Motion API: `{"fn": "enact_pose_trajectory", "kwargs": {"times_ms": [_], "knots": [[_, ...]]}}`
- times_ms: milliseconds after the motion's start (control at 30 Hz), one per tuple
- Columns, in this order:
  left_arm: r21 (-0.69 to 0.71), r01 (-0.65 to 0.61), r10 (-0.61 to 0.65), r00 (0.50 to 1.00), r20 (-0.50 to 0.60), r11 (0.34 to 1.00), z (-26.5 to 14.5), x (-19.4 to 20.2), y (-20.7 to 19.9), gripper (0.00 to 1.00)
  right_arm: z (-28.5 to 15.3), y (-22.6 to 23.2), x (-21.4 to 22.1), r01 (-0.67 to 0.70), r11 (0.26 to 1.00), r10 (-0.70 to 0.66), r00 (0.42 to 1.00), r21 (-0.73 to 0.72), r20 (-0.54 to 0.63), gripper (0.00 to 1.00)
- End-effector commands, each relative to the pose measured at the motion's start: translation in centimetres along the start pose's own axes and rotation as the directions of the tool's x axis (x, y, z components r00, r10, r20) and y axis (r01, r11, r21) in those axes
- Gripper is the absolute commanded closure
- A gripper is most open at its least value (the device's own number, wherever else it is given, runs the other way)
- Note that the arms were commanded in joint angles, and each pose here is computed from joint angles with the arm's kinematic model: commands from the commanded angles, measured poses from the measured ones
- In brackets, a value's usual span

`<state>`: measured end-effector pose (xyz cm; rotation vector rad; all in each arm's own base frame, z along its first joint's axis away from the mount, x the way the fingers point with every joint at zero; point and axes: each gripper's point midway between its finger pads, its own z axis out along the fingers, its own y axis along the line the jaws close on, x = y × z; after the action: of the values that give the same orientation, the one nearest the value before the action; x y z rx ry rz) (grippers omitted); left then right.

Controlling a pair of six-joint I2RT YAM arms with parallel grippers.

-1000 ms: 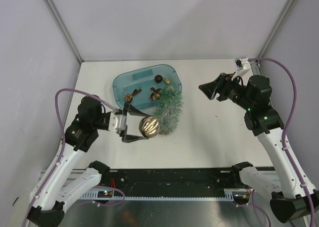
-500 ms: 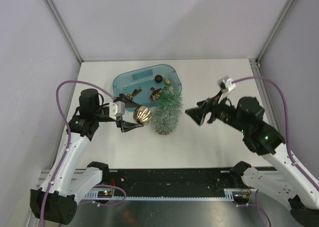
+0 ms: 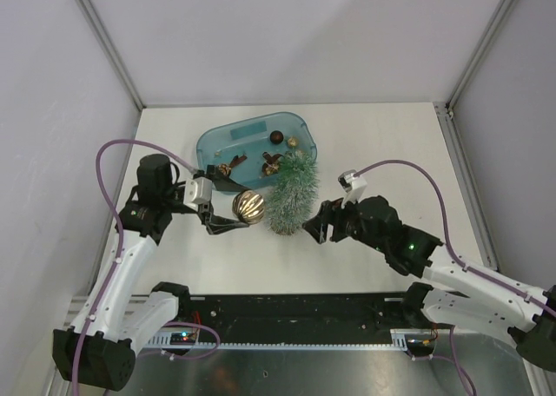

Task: Decorate the small christmas tree

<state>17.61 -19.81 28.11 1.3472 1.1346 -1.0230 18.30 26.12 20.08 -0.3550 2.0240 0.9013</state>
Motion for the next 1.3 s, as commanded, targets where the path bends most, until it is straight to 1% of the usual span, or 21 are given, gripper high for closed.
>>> {"fn": "enact_pose_trajectory", "kwargs": {"times_ms": [0, 100, 167, 267, 367, 500, 700, 933, 1033, 1133, 1200, 1267], "knots": [[0.058, -0.007, 0.004, 0.999, 0.052, 0.998, 0.0, -1.8, -0.5, 0.2, 0.7, 1.3, -3.5, -0.044, 0.999, 0.047, 0.989, -0.024, 0.141, 0.29], [0.056, -0.01, 0.007, 0.999, 0.049, 0.998, 0.0, -1.5, -0.3, 0.2, 0.8, 0.7, -2.9, -0.072, 0.997, 0.073, 0.987, -0.013, 0.146, 0.3], [0.051, -0.013, 0.011, 0.999, 0.045, 0.999, 0.1, -1.3, -0.1, 0.21, 0.9, 0.7, -3.0, -0.102, 0.994, 0.106, 0.978, -0.033, 0.18, 0.31], [0.044, -0.013, 0.011, 0.999, 0.04, 0.999, 0.0, -1.2, 0.0, 0.21, 1.3, 0.3, -2.7, -0.144, 0.988, 0.152, 0.964, -0.049, 0.218, 0.36], [0.035, -0.019, 0.017, 0.999, 0.039, 0.999, -0.1, -1.5, 0.1, 0.22, 1.6, 0.4, -2.4, -0.153, 0.985, 0.168, 0.958, -0.082, 0.234, 0.42], [0.029, -0.019, 0.017, 0.999, 0.043, 0.999, -0.3, -2.2, 0.0, 0.22, 2.4, 0.7, -1.6, -0.145, 0.983, 0.166, 0.963, -0.113, 0.212, 0.48], [0.036, 0.006, -0.008, 0.999, 0.048, 0.999, -0.3, -2.7, -0.2, 0.23, 3.3, 1.2, -1.8, -0.128, 0.981, 0.158, 0.963, -0.145, 0.218, 0.52], [0.024, 0.021, -0.022, 0.999, 0.044, 0.999, -0.5, -3.3, -0.3, 0.26, 5.0, 0.3, -0.8, -0.117, 0.987, 0.137, 0.971, -0.111, 0.196, 0.56], [0.039, 0.019, -0.022, 0.998, 0.054, 0.999, -0.5, -3.8, -0.8, 0.25, 5.4, 0.1, -0.6, -0.112, 0.988, 0.131, 0.972, -0.106, 0.193, 0.59], [0.067, 0.017, -0.022, 0.997, 0.07, 0.998, -0.5, -4.3, -1.4, 0.25, 5.8, -0.4, -0.5, -0.105, 0.99, 0.122, 0.974, -0.094, 0.19, 0.67], [0.08, 0.017, -0.023, 0.997, 0.077, 0.997, -0.5, -4.5, -1.6, 0.25, 5.9, -0.8, -0.5, -0.094, 0.993, 0.107, 0.977, -0.078, 0.186, 0.8], [0.089, 0.02, -0.028, 0.996, 0.081, 0.996, -0.5, -4.5, -1.8, 0.25, 5.8, -1.4, -0.5, -0.076, 0.995, 0.086, 0.98, -0.059, 0.177, 0.88]]}}
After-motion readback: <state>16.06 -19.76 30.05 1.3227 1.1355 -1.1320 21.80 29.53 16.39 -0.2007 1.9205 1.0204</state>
